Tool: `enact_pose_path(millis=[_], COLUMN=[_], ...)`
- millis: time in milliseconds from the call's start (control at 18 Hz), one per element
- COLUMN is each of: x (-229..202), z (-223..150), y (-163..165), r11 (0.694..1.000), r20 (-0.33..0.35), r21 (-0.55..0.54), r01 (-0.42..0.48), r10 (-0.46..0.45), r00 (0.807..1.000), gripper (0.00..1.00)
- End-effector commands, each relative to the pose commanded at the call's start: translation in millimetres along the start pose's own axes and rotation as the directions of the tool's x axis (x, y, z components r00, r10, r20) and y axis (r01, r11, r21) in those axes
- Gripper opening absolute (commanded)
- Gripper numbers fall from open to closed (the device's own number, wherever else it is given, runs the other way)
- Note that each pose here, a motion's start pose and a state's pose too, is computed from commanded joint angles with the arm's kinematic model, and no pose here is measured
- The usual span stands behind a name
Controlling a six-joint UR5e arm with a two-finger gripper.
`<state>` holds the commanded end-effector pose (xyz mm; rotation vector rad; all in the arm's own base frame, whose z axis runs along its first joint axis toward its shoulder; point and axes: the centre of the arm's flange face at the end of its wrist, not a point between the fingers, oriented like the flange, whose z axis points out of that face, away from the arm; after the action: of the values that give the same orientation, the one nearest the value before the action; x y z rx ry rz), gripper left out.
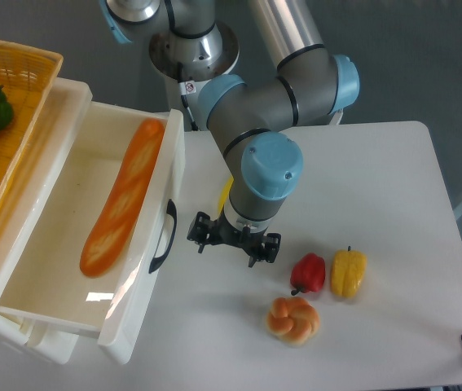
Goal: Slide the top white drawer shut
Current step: 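Bring the gripper against the drawer front beside the black handle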
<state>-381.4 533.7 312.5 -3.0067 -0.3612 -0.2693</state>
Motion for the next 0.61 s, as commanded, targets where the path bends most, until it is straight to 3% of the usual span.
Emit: enact_pose_path(millis=[611], x=[13], z=[11], y=[-7], r11=[1.000], r20=[-0.008], r21=[-0.016], r01=[-0.022], r10=[0.021], r00=[1.000], gripper=[1.00])
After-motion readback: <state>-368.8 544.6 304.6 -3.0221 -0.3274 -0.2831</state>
